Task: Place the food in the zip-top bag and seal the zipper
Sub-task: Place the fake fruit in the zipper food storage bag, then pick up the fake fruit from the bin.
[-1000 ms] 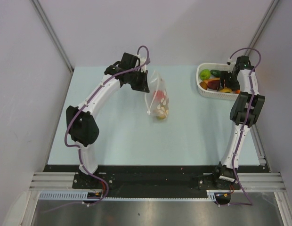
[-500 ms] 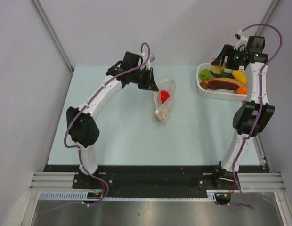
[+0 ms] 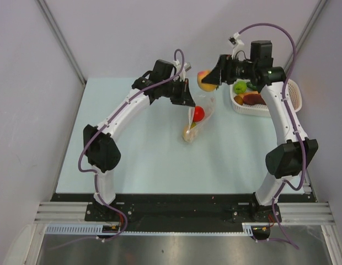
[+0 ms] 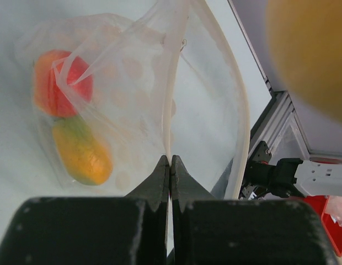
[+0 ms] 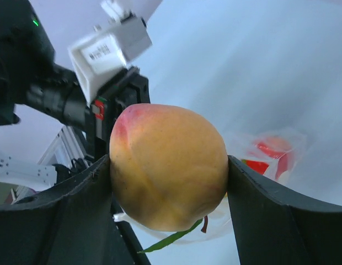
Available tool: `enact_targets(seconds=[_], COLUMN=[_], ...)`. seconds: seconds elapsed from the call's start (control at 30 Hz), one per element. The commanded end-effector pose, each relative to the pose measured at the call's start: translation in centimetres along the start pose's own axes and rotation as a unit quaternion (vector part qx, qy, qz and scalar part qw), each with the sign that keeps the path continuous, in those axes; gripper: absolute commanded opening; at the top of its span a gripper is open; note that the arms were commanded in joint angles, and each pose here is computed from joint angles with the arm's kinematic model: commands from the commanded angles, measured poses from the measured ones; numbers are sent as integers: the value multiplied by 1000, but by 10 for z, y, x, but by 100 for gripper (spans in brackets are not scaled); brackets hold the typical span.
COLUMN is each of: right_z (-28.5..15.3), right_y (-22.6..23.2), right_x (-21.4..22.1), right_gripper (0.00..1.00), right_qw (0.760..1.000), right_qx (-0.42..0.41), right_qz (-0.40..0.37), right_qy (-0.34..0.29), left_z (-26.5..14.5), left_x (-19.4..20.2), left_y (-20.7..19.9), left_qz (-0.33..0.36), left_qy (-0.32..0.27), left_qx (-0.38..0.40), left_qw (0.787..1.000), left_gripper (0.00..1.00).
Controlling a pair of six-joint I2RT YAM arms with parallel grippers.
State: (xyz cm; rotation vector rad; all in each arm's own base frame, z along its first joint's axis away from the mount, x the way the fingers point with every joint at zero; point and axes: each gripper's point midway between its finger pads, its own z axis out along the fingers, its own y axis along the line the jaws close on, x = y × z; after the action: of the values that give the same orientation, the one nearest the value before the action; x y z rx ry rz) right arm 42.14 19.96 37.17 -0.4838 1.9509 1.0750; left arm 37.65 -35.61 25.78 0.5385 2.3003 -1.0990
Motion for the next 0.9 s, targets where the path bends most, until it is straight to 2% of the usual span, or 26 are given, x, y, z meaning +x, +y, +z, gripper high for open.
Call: enact_targets(seconds=[0.0,0.07,0.2,0.3,0.33,0.43,0.57,0.67,0.87], right_z=[10,11,12,16,14,7,-11,-33,-115], right_y=[-5,-9,-23,-32,-31,-27,-29,-57,-174], right_x=[55,71,95,108,107,95,68,46,19], right_gripper=[20,20,24,50,77,100,100,100,100], right_qw=[997,996,991,983,981,980,982,984,956], right_qx=[11,20,49,79,83,91,107,139,293], right_qz=[-17,-11,-49,-85,-94,-114,-118,-87,-10], right_qy=[69,86,117,144,147,135,102,73,25], left_z=[-10,-11,-13,-14,-13,-14,-12,-12,-13], left_x=[-24,-24,-19,-18,-18,-18,-15,-15,-16], left_y=[-13,-10,-7,-7,-8,-7,-4,-2,6], left_qz=[13,17,13,12,12,11,9,9,11], left_qy=[-37,-39,-36,-35,-34,-35,-29,-28,-27], left_qx=[12,5,1,2,2,0,-2,-4,-13], left_qw=[999,999,999,999,999,999,1000,1000,999], left_gripper=[0,0,0,0,0,0,0,0,0])
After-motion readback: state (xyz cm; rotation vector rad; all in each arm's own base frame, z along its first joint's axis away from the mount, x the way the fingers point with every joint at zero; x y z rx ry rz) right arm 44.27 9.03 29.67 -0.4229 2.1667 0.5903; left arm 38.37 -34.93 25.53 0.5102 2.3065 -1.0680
